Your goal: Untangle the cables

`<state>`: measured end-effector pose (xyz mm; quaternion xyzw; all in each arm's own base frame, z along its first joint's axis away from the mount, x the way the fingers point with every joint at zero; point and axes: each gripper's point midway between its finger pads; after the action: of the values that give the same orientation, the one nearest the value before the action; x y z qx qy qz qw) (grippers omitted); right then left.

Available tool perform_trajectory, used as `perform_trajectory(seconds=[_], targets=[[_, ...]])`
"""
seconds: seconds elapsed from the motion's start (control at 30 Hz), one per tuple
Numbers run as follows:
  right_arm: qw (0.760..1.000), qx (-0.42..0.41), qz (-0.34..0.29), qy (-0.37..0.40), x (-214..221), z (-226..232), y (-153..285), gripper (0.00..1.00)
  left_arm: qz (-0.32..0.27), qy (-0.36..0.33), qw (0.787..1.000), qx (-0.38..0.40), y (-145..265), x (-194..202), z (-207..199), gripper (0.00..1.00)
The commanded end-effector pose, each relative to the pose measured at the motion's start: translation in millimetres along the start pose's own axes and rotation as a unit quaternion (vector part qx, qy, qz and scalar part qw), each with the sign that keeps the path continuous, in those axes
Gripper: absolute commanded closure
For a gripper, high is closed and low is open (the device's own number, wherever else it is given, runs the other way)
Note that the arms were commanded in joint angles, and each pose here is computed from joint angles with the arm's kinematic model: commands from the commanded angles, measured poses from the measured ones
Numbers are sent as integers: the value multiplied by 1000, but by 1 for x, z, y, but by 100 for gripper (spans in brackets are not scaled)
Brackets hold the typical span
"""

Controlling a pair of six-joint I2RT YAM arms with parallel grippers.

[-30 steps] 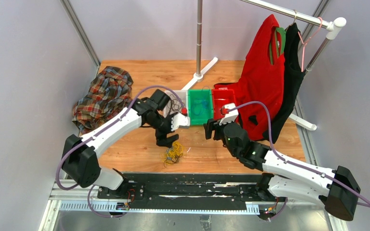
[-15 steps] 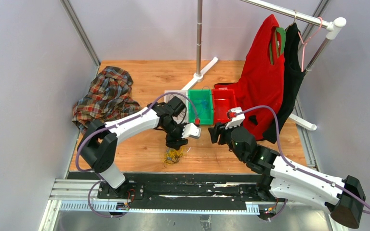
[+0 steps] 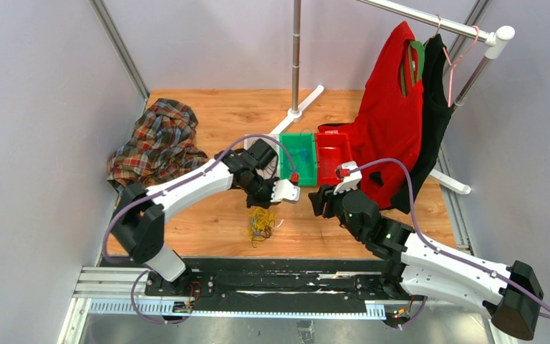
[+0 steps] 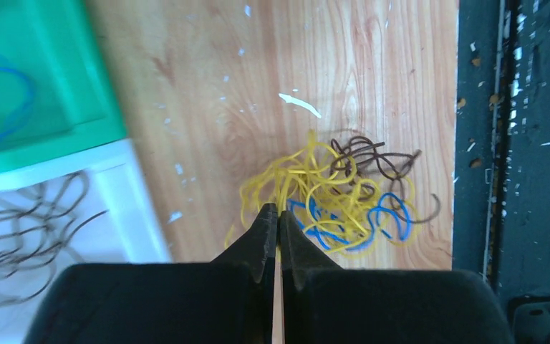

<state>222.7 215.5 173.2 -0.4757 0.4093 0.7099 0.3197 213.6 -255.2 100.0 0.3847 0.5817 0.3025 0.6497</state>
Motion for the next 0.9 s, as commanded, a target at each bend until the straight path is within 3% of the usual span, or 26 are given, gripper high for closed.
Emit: perform_trajectory(seconds=[0.0, 0.23, 0.6, 0.87], targets=[[998, -53, -11, -13, -4, 20, -3, 44, -36, 1, 998, -43, 57, -33, -7, 99], [986, -160, -38, -6, -27, 72, -2, 29, -85, 35, 993, -79, 111, -62, -19, 99], [973, -219, -71, 0, -57, 119, -5, 27, -124, 41, 988, -84, 138, -80, -33, 99], [971, -229, -69, 11, -55, 134, -14, 28, -156, 57, 983, -79, 152, -95, -40, 99]])
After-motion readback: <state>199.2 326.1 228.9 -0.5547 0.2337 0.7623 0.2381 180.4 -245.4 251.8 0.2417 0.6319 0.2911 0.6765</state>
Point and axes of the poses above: each gripper's point midway between its finger pads, its own y axis back along the fingers, its own z axis along the line the jaws close on, x = y × z, and after that the axes turned 1 degree about y, right-handed
